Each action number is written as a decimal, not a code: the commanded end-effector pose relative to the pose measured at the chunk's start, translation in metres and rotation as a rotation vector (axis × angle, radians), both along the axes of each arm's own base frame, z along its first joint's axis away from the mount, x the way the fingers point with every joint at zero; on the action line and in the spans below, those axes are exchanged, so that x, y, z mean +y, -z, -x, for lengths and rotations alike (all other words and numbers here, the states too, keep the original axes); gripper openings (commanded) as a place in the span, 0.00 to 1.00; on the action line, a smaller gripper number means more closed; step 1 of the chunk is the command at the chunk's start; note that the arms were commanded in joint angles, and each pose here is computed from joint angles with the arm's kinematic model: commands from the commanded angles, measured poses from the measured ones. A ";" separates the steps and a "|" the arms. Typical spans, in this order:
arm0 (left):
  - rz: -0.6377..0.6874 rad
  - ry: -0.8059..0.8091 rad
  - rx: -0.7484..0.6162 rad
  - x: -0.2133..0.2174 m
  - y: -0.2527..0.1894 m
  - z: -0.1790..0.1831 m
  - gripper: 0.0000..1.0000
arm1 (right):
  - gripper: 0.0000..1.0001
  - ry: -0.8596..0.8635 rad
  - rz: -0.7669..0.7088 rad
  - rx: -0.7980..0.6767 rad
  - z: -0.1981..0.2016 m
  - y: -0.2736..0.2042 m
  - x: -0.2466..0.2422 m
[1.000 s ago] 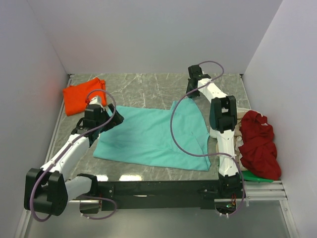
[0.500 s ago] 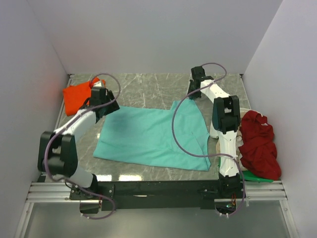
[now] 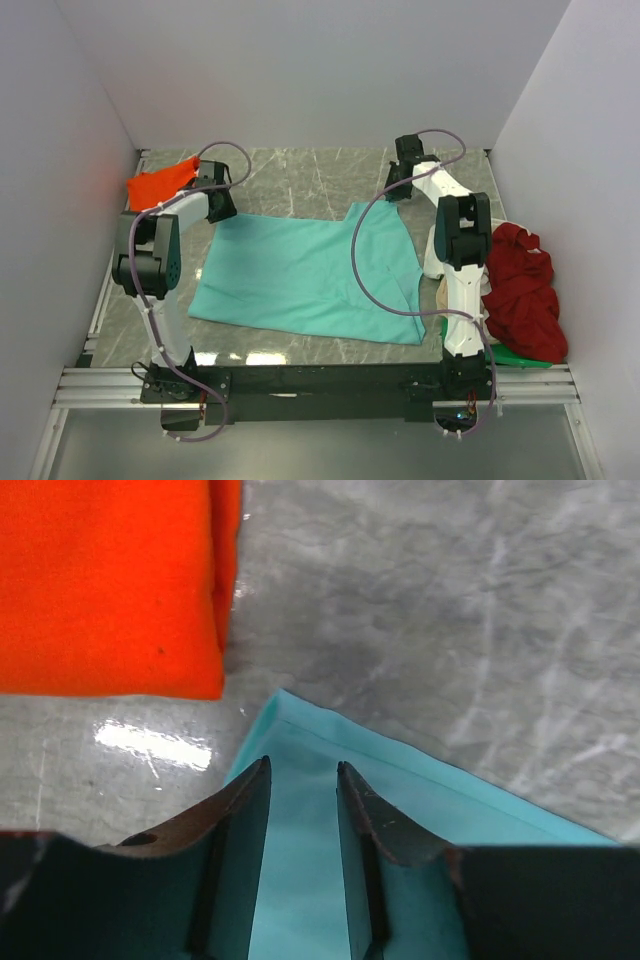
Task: Fold and stack the t-shirts
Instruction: Fold the tshirt
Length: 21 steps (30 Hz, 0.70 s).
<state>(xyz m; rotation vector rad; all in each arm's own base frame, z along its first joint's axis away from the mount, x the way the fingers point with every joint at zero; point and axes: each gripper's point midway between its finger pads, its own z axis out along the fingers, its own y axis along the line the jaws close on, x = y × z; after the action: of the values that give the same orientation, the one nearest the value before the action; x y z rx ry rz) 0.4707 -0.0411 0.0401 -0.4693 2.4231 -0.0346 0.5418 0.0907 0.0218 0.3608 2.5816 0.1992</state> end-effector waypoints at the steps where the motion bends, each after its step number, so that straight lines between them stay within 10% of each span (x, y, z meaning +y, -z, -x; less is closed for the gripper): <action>1: -0.036 -0.010 -0.024 0.010 -0.011 -0.012 0.40 | 0.00 0.006 -0.015 -0.006 0.003 -0.011 -0.004; 21: -0.041 0.009 0.006 0.016 0.009 -0.030 0.32 | 0.00 -0.003 -0.037 0.008 0.004 -0.007 -0.001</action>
<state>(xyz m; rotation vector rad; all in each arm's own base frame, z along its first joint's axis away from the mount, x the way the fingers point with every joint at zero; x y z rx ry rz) 0.4899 -0.0262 0.0263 -0.4605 2.4431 0.0220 0.5412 0.0916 0.0222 0.3608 2.5877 0.2366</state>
